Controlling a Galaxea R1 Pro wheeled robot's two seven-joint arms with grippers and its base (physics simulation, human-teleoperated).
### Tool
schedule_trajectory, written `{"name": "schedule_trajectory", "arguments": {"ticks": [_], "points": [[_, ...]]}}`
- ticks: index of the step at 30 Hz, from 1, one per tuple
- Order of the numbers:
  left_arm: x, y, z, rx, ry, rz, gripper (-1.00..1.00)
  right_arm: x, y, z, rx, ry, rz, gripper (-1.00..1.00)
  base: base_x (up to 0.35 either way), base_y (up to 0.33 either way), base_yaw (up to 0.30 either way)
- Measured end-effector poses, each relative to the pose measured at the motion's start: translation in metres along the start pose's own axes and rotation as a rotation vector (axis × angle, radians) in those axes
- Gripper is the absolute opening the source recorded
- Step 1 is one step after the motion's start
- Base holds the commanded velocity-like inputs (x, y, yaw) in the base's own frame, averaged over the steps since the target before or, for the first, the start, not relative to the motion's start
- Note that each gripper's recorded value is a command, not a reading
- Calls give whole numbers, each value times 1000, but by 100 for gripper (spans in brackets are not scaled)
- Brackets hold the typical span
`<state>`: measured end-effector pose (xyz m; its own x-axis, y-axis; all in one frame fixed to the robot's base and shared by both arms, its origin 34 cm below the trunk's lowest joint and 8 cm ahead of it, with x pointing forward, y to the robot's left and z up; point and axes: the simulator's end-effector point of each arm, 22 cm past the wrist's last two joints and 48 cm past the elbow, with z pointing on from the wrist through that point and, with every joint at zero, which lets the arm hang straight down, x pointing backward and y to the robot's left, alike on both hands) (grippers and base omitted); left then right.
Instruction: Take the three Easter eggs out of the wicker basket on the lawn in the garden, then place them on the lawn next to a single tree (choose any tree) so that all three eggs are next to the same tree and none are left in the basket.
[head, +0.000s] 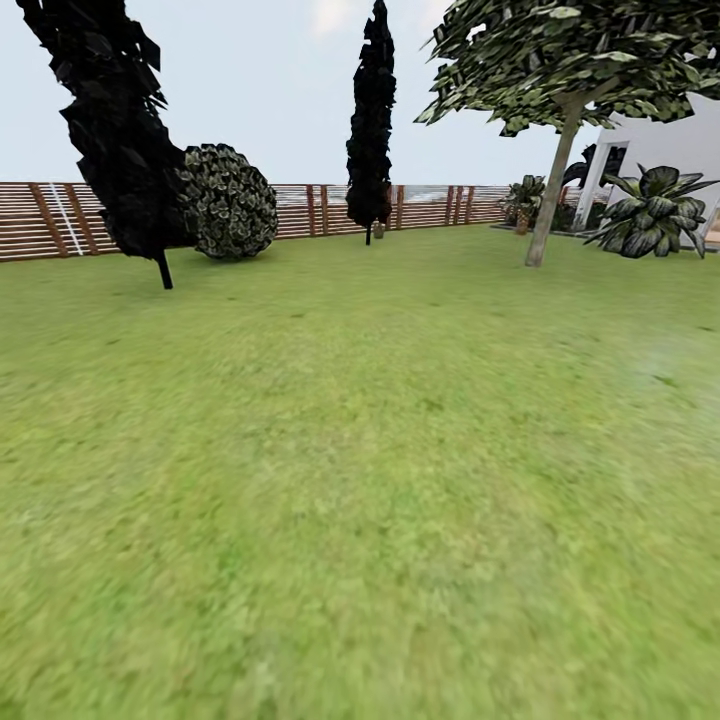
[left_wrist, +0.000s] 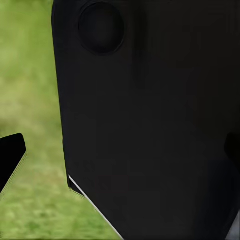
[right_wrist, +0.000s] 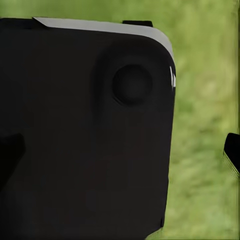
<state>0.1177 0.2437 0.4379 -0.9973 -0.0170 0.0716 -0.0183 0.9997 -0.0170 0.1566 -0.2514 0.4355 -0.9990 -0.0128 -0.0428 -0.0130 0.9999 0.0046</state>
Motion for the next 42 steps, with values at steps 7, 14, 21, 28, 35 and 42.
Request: {"name": "schedule_trajectory", "arguments": {"ticks": [7, 14, 21, 28, 35, 42], "points": [[0, 0, 0, 0, 0, 0, 100, 0, 0, 0, 0, 0, 0, 100, 338, 0, 0], [0, 0, 0, 0, 0, 0, 100, 0, 0, 0, 0, 0, 0, 100, 338, 0, 0], [0, 0, 0, 0, 0, 0, 100, 0, 0, 0, 0, 0, 0, 100, 338, 0, 0], [0, 0, 0, 0, 0, 0, 100, 0, 0, 0, 0, -1, 0, 100, 338, 0, 0], [0, 0, 0, -1, 0, 0, 100, 0, 0, 0, 0, 0, 0, 100, 338, 0, 0], [0, 0, 0, 0, 0, 0, 100, 0, 0, 0, 0, 0, 0, 100, 338, 0, 0]]}}
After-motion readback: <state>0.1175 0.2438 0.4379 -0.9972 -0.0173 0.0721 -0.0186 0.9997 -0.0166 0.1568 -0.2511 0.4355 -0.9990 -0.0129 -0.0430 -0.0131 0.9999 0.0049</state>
